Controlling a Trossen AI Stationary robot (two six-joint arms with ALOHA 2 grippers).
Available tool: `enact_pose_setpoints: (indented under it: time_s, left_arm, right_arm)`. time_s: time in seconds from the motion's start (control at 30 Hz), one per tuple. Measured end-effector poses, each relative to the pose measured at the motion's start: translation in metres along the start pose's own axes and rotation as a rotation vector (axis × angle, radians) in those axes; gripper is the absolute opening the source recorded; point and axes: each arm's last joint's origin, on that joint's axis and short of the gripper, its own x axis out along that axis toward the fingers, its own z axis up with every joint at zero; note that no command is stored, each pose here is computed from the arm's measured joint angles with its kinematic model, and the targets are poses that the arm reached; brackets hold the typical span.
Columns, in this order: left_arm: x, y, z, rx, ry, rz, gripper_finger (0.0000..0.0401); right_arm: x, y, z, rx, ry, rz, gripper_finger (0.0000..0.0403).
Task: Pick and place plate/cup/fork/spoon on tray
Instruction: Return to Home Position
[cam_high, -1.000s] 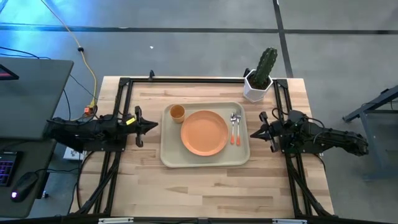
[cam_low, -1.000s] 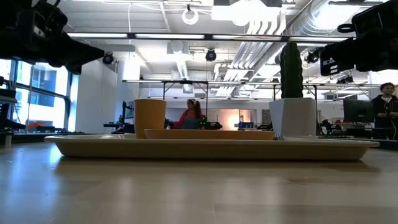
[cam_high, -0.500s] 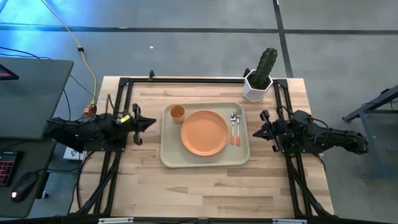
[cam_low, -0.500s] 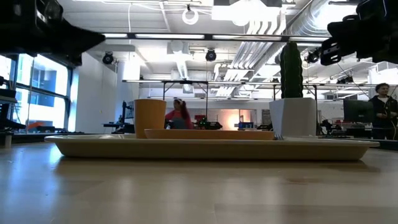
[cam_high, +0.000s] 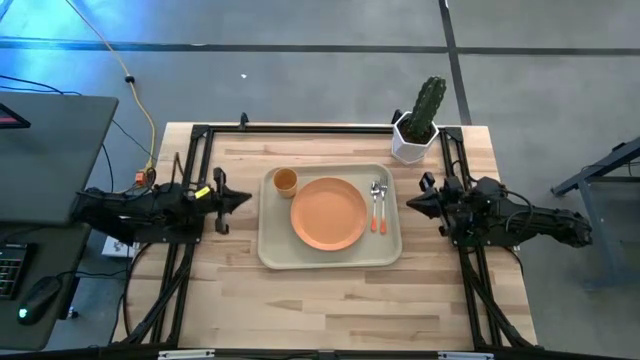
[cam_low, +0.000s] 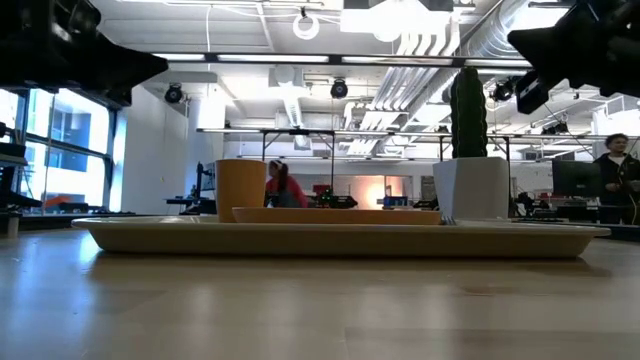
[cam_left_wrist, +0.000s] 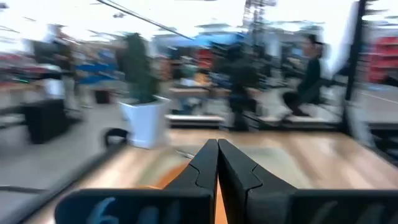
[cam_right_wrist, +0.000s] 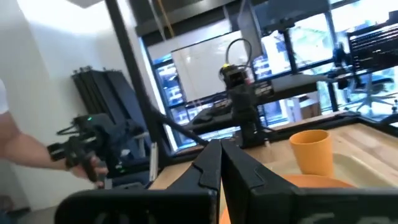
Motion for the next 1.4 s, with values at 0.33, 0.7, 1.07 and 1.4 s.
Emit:
enact_pose_setpoints:
  time_s: [0.33,0.7,1.07,1.4]
  left_arm:
    - [0.0,-0.001,0.002,-0.067,-0.016,-0.019,0.0]
    - [0.0,-0.003,0.004,-0.366,-0.024,-0.124,0.0]
    - [0.0,-0.003,0.005,-0.302,-0.038,-0.128,0.0]
    - [0.0,0.002,-0.004,-0.123,0.041,0.034,0.0]
  right_arm:
    - [0.0,-0.001,-0.001,-0.095,-0.002,-0.043,0.0]
    - [0.0,-0.001,0.002,-0.276,-0.035,-0.073,0.0]
    - [0.0,0.003,0.006,-0.309,-0.058,0.04,0.0]
    - [0.0,0.002,-0.005,-0.299,0.062,0.099,0.0]
